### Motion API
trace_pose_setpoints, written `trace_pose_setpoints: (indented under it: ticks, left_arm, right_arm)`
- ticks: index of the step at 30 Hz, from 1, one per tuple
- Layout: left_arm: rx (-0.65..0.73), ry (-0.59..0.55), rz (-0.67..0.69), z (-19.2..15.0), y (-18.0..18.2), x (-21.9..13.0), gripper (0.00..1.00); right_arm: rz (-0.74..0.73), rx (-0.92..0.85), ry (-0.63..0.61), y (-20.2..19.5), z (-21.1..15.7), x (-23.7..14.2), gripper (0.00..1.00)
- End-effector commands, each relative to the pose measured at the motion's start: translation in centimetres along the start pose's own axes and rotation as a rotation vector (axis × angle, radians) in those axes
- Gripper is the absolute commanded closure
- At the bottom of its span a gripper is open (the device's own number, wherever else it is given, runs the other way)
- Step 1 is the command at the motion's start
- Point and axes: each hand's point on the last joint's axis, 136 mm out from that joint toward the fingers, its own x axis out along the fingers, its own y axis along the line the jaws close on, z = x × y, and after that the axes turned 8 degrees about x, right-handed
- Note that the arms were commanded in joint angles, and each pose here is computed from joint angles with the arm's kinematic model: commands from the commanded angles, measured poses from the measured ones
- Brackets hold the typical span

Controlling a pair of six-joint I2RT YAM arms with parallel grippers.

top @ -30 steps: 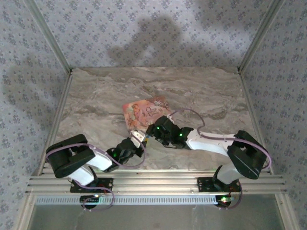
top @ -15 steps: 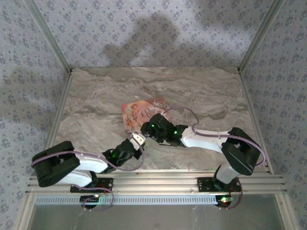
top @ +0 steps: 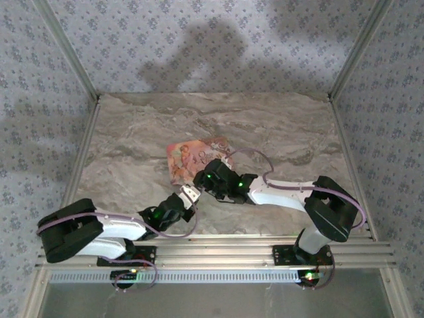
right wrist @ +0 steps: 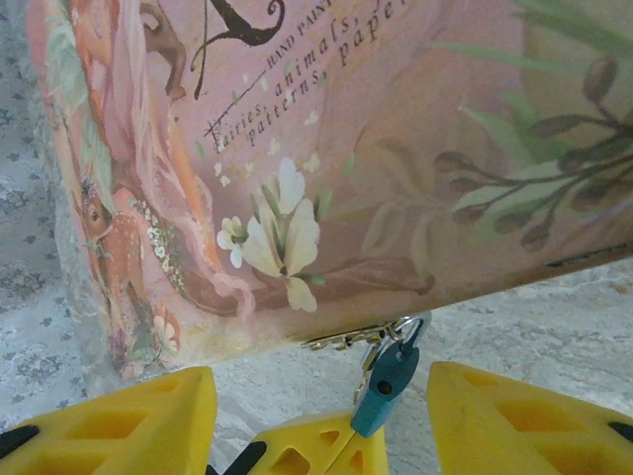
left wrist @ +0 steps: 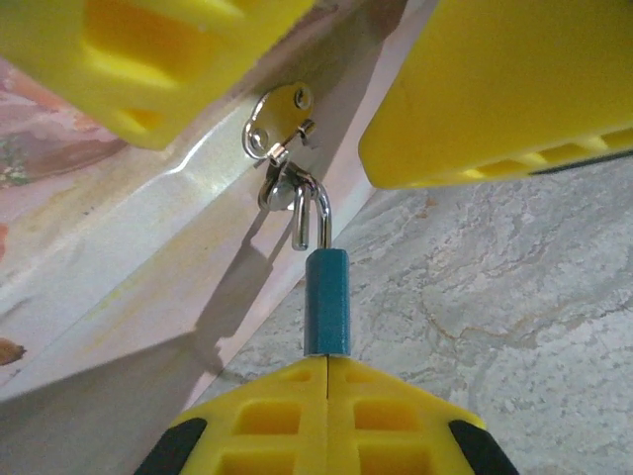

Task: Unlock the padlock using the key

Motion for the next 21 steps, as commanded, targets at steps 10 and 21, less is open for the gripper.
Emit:
trace_pose_setpoints:
  ticks: [10, 21]
  left_arm:
    - [-0.003, -0.133, -0.026, 4.9, -0.1, -1.2, 1.0]
    - [-0.001, -0.136, -0.054, 5.4, -0.5, -1.2, 1.0]
  right_arm:
    - [0.0, -0.024, -0.09, -0.7, 1.0, -4.2, 0.38]
    - [-0.016, -0.011, -0.057, -2.9, -0.9, -4.4, 0.58]
